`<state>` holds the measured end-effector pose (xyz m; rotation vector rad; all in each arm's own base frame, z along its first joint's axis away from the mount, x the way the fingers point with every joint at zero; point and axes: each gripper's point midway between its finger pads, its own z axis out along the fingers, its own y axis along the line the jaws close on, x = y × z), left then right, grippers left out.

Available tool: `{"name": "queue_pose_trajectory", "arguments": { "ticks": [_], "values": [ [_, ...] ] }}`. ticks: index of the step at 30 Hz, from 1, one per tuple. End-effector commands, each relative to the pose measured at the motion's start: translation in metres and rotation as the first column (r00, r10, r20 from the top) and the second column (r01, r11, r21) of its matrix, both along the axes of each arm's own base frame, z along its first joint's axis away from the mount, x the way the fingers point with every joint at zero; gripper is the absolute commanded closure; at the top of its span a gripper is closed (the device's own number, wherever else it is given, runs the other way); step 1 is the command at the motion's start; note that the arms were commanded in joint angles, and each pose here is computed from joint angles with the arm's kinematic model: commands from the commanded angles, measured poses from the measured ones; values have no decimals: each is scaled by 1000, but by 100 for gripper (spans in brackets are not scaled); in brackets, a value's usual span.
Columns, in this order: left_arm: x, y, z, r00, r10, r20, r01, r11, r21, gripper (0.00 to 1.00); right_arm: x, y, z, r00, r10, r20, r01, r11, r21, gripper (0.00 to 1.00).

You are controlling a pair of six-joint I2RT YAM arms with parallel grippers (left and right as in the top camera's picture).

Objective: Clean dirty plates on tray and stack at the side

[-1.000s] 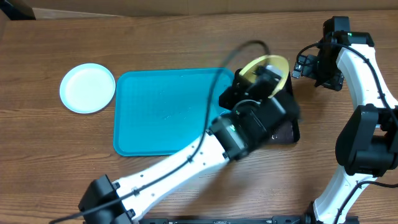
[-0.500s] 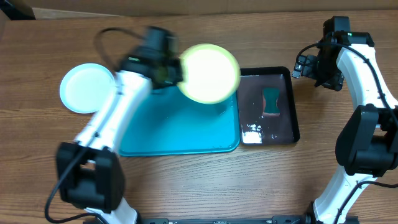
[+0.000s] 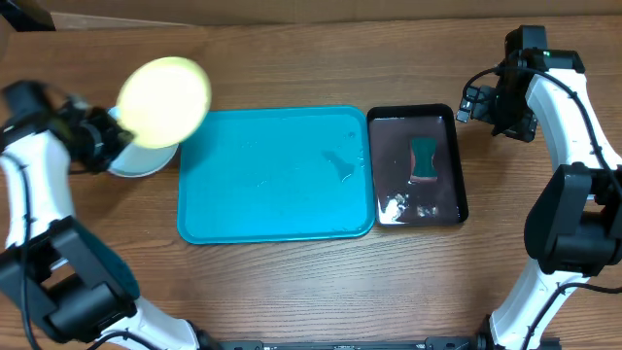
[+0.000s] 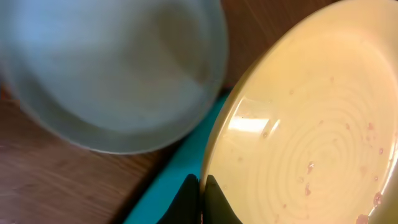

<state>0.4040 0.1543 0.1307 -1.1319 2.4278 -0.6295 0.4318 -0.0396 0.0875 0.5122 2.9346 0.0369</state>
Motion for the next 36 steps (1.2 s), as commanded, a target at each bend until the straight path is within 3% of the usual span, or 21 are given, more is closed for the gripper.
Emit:
{"name": "queue_pose_trajectory", "arguments": {
  "ticks": [1,5,7,11,20,22,24,29,32,36],
  "values": [
    [-9,38,0,996,84,-14,-83,993,84,96,4,0,10,1000,-1,28,2,1000,-8,0],
    [-31,86,-13,964,236,-120,-190,931,311,96,4,0,10,1000,-1,28,2,1000,-8,0],
    [-32,95,-17,956,261,-133,-198,910,364,96,4,0,10,1000,-1,28,2,1000,-8,0],
    [-16,94,-26,965,241,-105,-190,916,353,96,4,0,10,1000,-1,28,2,1000,-8,0],
    [-8,92,-65,960,224,-169,-153,923,354,96,4,0,10,1000,-1,28,2,1000,-8,0],
    [-2,88,-62,972,187,-143,-130,934,333,73,4,0,10,1000,-1,28,2,1000,-8,0],
    [4,83,-52,983,144,-111,-103,944,315,38,4,0,10,1000,-1,28,2,1000,-8,0],
    [8,76,-7,993,101,-57,-77,944,321,30,4,0,10,1000,-1,28,2,1000,-8,0],
    [20,50,29,998,-47,50,29,952,305,30,4,0,10,1000,-1,28,2,1000,-8,0],
    [33,-3,65,955,-241,172,187,942,280,22,4,0,10,1000,-1,28,2,1000,-8,0]
  ]
}}
